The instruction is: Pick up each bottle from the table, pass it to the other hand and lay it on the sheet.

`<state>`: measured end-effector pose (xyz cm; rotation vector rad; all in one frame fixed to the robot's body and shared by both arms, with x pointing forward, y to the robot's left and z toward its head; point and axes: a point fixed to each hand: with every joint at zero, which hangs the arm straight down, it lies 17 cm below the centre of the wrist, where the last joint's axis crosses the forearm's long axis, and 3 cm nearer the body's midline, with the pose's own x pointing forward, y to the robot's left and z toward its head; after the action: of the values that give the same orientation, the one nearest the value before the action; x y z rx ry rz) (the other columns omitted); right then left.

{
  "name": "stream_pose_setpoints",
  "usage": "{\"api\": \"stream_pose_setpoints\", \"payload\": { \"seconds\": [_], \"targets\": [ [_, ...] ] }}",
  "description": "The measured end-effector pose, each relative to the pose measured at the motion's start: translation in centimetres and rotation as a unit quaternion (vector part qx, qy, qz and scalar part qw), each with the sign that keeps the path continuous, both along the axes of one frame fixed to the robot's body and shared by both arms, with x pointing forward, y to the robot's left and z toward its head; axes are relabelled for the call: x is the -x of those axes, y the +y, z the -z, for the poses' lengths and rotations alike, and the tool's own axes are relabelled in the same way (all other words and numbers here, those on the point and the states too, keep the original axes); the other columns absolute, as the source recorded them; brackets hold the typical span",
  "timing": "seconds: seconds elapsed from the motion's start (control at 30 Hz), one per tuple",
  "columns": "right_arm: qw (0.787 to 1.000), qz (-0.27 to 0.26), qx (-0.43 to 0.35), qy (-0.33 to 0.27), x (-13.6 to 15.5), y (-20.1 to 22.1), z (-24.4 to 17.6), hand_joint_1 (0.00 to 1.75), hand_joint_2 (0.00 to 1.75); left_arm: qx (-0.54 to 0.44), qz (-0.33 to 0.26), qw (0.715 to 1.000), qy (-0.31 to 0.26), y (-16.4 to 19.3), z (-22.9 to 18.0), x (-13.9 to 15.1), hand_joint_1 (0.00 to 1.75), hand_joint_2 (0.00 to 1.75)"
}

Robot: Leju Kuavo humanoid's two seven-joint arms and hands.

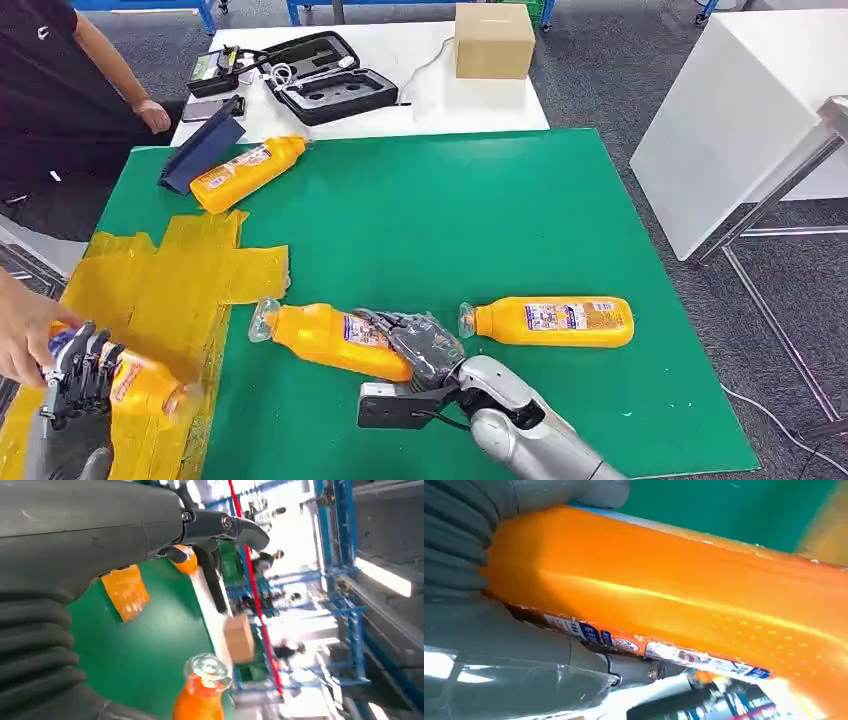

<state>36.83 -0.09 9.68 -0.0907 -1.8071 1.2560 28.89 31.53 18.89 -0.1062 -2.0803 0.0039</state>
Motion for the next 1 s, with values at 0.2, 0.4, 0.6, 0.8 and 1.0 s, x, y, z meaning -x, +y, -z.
{"api": "stream_pose_setpoints", "payload": {
  "seconds": [0.2,0.4,0.6,0.8,1.0],
  "targets": [
    [0.995,0.020,-0.093,-0.026,-0.2,-0.9,-5.7,1.75,1.75,0.100,0.066,0.993,-0.007,-1.6,-1.1,1.9,0.00,1.75],
    [0.989,0.013,-0.142,-0.039,0.6,-0.1,-8.6,1.75,1.75,0.137,0.068,0.988,0.000,-1.9,-1.5,1.7,0.00,1.75],
    [0.983,-0.008,-0.180,-0.046,1.8,2.5,-10.9,1.75,1.75,0.162,0.083,0.983,0.001,-3.3,-1.8,1.2,0.00,1.75],
    [0.977,-0.051,-0.201,-0.046,4.4,6.7,-12.8,1.75,1.75,0.177,0.094,0.980,0.008,-5.1,-1.6,0.4,0.00,1.75],
    [0.975,-0.075,-0.204,-0.040,5.9,9.0,-13.1,1.75,1.75,0.181,0.111,0.977,0.010,-6.3,-1.5,0.1,0.00,1.75]
  ]
}}
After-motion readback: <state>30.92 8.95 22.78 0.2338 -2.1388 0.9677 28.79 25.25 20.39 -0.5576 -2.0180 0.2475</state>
